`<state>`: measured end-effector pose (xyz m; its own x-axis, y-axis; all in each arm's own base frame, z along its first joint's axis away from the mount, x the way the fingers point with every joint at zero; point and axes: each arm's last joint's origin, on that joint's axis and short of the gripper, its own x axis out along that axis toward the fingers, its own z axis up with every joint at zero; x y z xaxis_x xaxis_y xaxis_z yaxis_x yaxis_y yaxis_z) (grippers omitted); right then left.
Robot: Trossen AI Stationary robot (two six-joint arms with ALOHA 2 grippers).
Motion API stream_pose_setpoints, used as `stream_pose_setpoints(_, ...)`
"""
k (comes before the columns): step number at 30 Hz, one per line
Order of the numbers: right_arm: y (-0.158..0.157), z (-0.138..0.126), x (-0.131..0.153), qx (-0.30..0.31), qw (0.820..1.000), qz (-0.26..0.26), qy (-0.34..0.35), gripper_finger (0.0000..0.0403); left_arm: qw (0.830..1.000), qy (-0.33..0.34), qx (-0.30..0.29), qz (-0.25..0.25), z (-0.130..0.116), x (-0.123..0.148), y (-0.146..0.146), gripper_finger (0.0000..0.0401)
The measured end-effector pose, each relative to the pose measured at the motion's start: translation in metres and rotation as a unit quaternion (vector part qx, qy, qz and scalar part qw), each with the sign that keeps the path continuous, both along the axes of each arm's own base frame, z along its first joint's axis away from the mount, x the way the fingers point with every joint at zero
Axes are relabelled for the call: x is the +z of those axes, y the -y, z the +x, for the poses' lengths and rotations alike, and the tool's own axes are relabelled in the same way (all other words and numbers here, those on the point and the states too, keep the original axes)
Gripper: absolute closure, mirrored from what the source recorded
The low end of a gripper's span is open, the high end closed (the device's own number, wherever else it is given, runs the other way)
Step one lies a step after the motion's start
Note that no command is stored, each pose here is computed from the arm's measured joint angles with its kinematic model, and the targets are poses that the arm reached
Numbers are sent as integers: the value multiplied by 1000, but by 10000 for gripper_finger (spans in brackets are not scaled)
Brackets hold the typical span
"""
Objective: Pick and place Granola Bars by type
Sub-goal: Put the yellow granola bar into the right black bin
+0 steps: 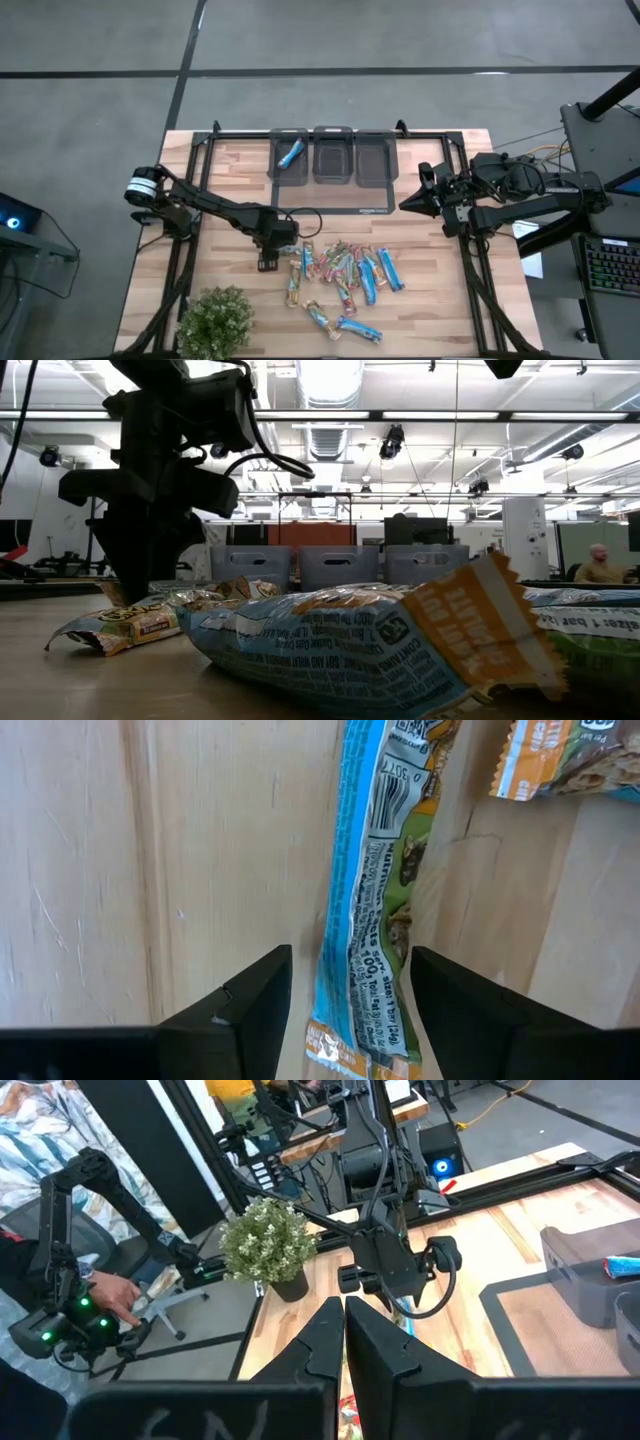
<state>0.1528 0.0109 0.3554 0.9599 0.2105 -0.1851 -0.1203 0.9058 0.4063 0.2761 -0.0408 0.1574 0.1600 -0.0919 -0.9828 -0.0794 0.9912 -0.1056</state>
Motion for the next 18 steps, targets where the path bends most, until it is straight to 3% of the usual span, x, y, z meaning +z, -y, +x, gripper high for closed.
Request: stream_pose_setpoints(18,0,0,0,-9,1000,-2,0,394,1000,1,-14,2,0,0,0,213)
